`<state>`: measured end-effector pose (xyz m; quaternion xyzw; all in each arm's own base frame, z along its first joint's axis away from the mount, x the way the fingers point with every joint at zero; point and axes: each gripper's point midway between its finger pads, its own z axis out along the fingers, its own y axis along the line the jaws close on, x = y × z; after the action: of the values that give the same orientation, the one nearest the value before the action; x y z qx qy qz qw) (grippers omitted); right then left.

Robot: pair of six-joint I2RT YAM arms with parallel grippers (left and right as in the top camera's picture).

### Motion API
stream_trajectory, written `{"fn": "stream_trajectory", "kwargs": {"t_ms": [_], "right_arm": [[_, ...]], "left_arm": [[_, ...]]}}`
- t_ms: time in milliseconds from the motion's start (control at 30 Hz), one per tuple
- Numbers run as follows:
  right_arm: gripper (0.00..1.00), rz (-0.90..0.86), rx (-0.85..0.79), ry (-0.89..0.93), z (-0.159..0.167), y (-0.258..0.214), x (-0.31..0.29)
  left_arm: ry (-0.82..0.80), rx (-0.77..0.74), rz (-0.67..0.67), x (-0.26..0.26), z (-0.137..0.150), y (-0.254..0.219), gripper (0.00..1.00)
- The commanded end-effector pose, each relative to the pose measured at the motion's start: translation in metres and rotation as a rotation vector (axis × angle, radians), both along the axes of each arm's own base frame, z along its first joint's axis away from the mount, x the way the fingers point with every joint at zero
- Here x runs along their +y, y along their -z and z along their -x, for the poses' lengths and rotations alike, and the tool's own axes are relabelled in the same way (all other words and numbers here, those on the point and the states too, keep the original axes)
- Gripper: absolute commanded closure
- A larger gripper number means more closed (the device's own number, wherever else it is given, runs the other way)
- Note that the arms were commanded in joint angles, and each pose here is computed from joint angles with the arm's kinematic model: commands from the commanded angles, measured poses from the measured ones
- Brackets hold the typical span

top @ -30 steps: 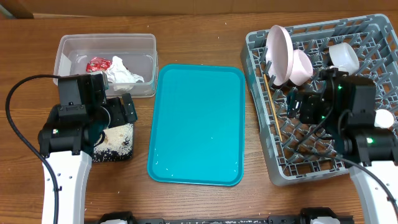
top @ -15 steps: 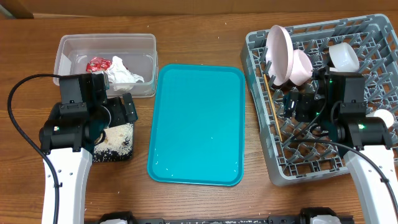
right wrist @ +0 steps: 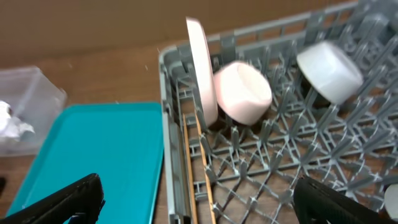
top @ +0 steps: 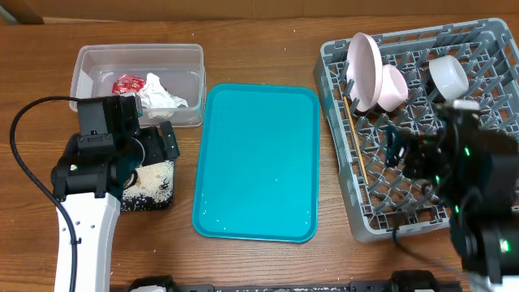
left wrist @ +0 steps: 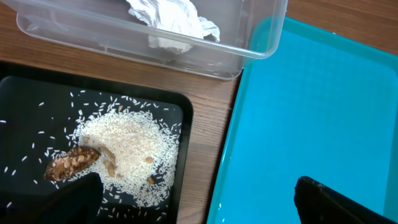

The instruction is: Sort waste into correct bins and load items into the dishwasher

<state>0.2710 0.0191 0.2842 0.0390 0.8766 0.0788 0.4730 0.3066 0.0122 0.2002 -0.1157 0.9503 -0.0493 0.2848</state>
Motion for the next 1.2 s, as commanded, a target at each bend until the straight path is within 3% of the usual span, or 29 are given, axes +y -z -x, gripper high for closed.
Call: {"fn": "stream_trajectory", "kwargs": {"t_ms": [0,233,700,1167], "right_arm": [[0.0,0.006,-0.063,0.01,0.017,0.0,-0.003],[0.0,0.005,-0.236,0.011,0.032,0.02,-0.003],[0.0,0.009,-0.55,0.044,0.031,0.046,-0.009],[0.0,0.005,-0.832,0.078,0.035,0.037,-0.014]], "left_arm": [[-0.005,0.011,0.014,-0.002,0.0,0.004,0.0],[-0.005,0.011,0.014,-0.002,0.0,0.004,0.0],[-0.005,0.011,0.014,-0.002,0.0,0.004,0.0],[-0.005,0.011,0.014,-0.002,0.0,0.004,0.0]]}}
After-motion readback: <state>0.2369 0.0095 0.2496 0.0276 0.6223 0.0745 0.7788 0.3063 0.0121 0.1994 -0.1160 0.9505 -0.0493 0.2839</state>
